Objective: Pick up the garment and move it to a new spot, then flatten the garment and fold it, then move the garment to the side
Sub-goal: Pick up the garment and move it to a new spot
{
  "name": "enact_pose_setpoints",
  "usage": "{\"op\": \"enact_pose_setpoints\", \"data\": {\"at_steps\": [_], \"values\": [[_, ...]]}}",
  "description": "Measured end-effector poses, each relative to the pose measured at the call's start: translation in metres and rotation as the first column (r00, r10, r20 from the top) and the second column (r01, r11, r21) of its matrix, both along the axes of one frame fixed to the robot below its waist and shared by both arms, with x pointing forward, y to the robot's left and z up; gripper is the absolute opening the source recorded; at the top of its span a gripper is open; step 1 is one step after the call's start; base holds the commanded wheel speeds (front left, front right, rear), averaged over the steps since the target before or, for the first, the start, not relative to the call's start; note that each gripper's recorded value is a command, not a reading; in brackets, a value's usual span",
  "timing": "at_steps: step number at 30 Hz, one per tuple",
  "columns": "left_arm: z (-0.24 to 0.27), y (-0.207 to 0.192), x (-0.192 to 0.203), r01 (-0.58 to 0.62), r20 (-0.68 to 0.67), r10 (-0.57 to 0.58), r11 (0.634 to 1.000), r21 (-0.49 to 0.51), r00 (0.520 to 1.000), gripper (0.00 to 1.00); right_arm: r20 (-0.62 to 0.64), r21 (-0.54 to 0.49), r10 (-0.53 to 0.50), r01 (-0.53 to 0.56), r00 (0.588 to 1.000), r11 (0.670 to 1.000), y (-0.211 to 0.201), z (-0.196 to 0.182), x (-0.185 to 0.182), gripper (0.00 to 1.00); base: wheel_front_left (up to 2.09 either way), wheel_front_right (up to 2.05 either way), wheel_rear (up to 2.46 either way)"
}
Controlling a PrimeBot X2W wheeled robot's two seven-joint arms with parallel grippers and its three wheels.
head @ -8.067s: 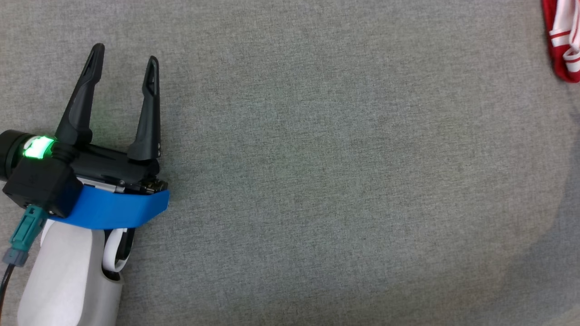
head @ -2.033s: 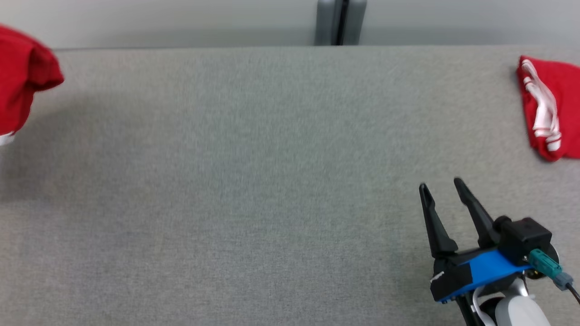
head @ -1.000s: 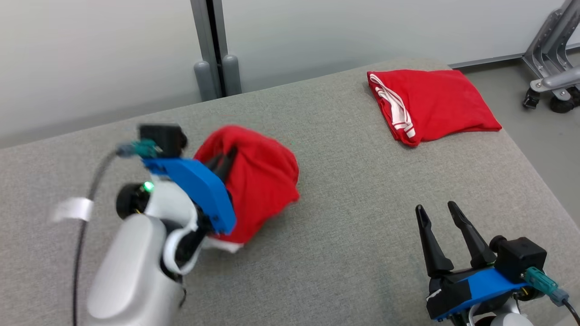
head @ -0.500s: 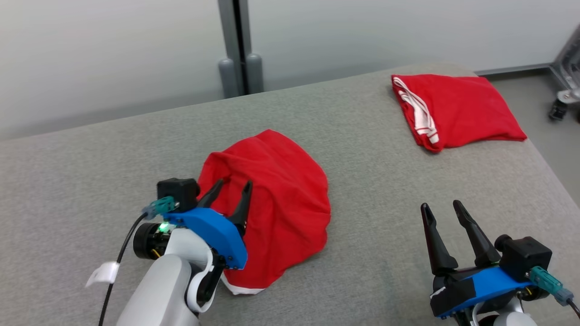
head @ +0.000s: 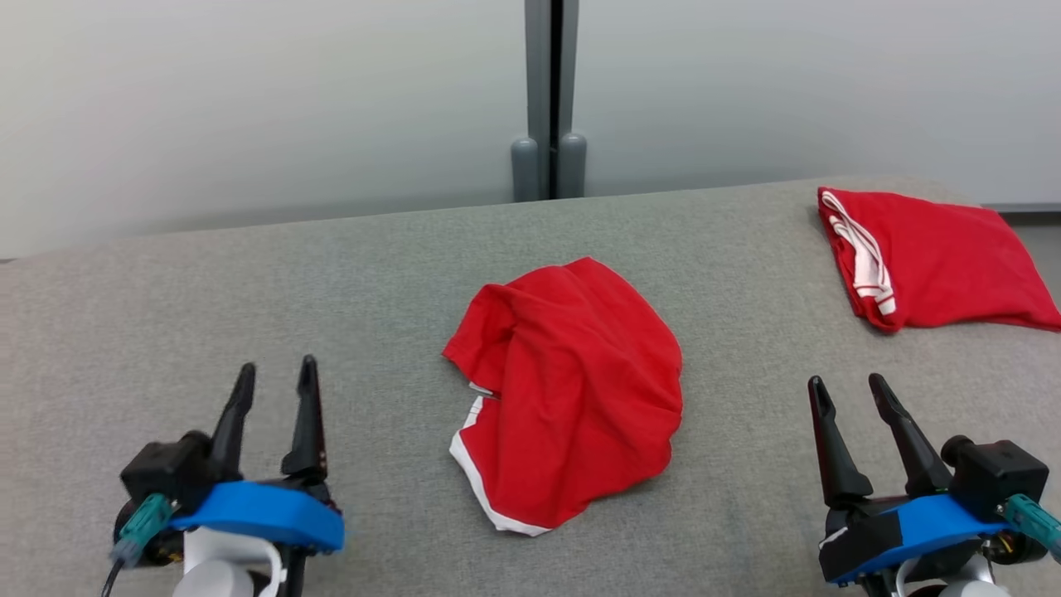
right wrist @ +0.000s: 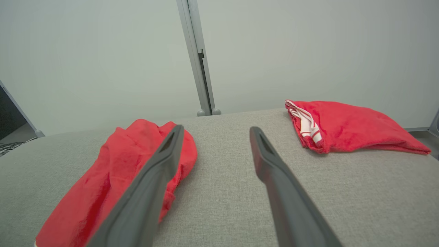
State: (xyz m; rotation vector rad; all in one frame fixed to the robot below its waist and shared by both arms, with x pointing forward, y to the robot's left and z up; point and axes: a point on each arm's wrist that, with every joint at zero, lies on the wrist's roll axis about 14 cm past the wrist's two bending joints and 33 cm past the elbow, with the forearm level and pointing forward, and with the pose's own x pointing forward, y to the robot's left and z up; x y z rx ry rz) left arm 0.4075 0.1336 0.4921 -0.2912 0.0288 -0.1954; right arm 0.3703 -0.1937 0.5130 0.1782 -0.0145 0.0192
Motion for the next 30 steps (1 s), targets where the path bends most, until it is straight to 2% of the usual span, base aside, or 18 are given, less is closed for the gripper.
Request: {"op": "enact_pose_setpoints", "data": {"at_steps": [10, 17, 30], "values": [[-0.016, 0.047, -0.034, -0.097, -0.016, 0.101, 0.985, 0.142, 0.995, 1.00, -0.023, 0.002, 0.021, -0.021, 1.000, 1.000, 0.006, -0.005, -0.006, 1.00, 0.00, 0.00, 0.00], [-0.023, 0.052, -0.046, -0.102, -0.036, 0.109, 0.983, 0.154, 0.993, 1.00, -0.046, 0.009, 0.012, -0.012, 0.999, 1.000, 0.004, -0.012, -0.012, 1.00, 0.00, 0.00, 0.00], [-0.020, 0.038, -0.043, -0.067, -0.045, 0.074, 0.989, 0.132, 0.996, 1.00, -0.063, 0.018, 0.002, -0.001, 0.998, 1.000, 0.001, -0.016, -0.018, 1.00, 0.00, 0.00, 0.00]]}}
